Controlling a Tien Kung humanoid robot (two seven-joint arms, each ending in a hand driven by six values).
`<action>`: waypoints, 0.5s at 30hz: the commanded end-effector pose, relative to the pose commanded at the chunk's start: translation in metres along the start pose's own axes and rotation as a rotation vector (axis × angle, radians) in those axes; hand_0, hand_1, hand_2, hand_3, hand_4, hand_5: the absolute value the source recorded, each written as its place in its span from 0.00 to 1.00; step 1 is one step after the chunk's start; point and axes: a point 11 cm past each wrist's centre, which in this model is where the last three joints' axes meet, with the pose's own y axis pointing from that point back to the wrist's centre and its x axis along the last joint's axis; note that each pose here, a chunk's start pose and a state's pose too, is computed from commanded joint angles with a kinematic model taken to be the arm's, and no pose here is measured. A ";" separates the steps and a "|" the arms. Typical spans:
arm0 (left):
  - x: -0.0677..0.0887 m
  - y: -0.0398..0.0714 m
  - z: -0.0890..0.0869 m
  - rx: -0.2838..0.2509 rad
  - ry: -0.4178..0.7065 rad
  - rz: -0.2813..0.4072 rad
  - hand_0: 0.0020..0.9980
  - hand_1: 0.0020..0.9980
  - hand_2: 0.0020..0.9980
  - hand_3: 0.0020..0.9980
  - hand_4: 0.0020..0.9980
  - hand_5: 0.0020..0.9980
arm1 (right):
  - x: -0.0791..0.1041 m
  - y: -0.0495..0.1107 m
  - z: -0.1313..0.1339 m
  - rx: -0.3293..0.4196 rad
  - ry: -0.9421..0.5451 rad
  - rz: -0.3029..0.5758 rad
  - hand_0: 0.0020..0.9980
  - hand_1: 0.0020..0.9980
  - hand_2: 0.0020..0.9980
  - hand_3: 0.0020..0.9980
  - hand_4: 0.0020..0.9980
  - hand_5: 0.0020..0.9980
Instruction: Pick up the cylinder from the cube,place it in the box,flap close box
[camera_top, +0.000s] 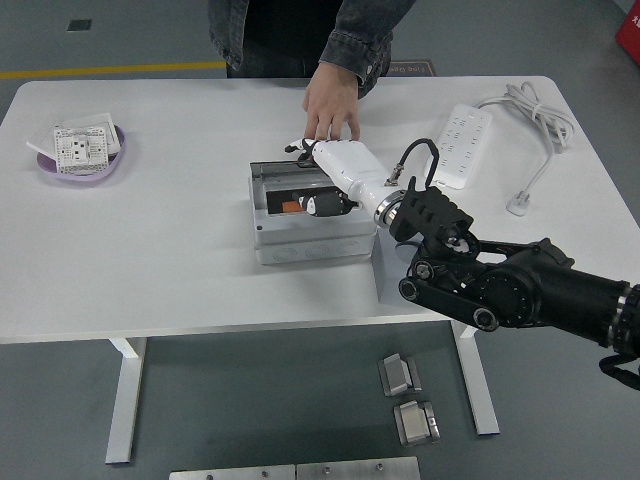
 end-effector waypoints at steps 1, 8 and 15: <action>0.000 0.000 0.000 0.000 0.000 0.000 0.73 0.74 0.70 0.82 0.72 0.41 | -0.002 0.002 0.000 0.002 -0.001 -0.004 0.73 0.69 0.74 0.85 0.70 0.26; -0.001 0.000 -0.001 0.002 0.002 -0.003 0.73 0.74 0.70 0.82 0.72 0.41 | -0.012 0.014 0.000 0.003 -0.004 -0.027 0.73 0.68 0.74 0.86 0.69 0.26; -0.002 -0.001 -0.002 0.004 0.003 -0.005 0.73 0.74 0.70 0.82 0.72 0.41 | -0.013 0.019 0.007 -0.023 -0.021 -0.017 0.72 0.67 0.74 0.87 0.70 0.27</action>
